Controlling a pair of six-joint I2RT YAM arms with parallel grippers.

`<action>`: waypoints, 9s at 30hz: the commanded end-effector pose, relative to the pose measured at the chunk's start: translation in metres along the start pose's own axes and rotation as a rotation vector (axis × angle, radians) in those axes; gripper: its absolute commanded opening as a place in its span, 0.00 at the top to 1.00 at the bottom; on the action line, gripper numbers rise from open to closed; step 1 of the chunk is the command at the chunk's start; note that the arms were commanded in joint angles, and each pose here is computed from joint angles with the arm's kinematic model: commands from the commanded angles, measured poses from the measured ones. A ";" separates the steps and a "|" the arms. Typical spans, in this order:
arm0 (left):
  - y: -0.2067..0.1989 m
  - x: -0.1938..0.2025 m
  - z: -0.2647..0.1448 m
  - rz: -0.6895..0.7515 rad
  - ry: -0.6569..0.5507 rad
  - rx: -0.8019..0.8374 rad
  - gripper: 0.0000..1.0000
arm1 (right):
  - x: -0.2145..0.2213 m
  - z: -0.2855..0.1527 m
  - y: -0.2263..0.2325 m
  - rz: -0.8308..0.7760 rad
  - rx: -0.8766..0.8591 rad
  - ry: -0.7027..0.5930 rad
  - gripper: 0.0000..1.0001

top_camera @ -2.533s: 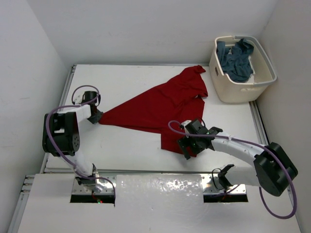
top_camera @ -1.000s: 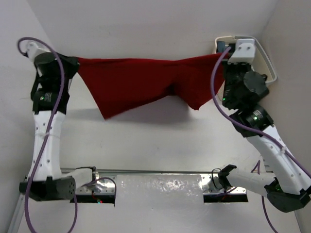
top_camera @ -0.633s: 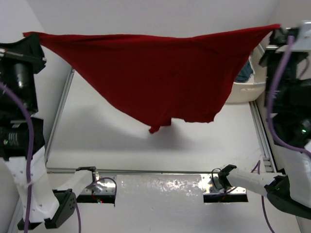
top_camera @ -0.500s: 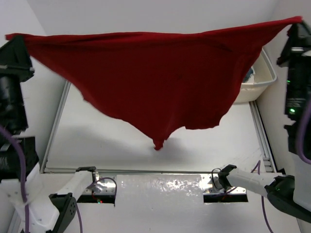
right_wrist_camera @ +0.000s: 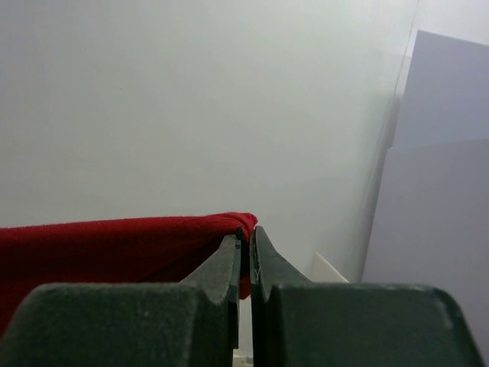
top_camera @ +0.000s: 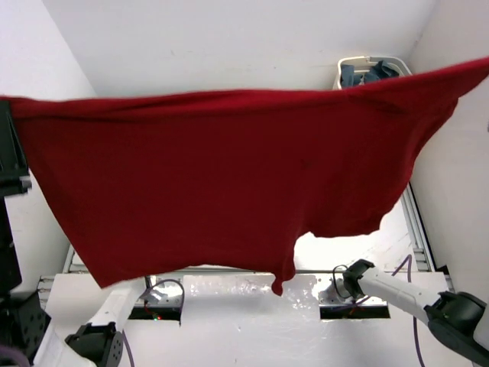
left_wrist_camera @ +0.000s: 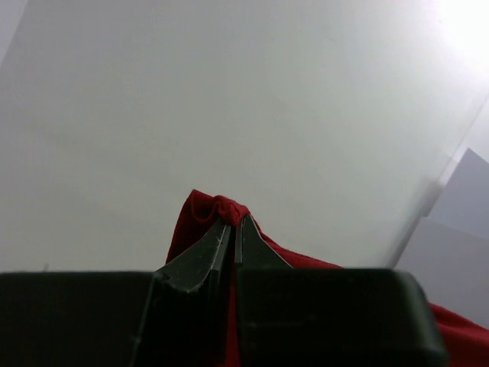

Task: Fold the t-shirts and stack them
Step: Flatten out the tshirt, then grap the side of the flattened tshirt closest away from the robot with both arms

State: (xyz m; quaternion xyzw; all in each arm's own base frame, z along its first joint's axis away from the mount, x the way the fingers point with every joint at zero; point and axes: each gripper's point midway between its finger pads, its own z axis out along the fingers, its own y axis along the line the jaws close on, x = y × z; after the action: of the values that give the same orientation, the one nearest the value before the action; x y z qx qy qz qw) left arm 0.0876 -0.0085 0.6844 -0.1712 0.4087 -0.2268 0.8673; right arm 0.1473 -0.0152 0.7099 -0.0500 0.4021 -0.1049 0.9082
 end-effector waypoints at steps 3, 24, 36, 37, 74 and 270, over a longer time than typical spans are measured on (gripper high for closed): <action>-0.002 0.002 -0.018 -0.026 0.006 0.011 1.00 | -0.020 -0.019 -0.020 0.029 0.013 -0.068 1.00; 0.208 0.277 0.026 -0.095 0.462 -0.482 1.00 | 0.233 0.021 0.112 -0.290 0.122 0.390 1.00; 0.305 0.401 0.050 -0.010 0.608 -0.605 1.00 | 0.435 0.044 0.155 -0.280 0.032 0.673 1.00; 0.311 0.406 0.055 0.002 0.609 -0.614 1.00 | 0.446 0.047 0.153 -0.274 0.039 0.683 1.00; 0.382 0.580 0.191 0.073 0.780 -0.473 0.00 | 0.600 0.070 0.319 -0.101 -0.362 0.729 0.01; 0.397 0.493 -0.314 0.023 1.231 -1.460 1.00 | 0.464 -0.515 0.286 -0.147 -1.070 1.735 0.33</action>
State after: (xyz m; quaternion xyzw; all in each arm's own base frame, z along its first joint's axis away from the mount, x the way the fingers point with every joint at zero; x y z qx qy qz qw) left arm 0.2182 0.0300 -0.0023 -0.5136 0.8357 0.0551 0.1867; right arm 0.1046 0.1535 -0.0153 -0.3935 0.9077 0.0501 0.1365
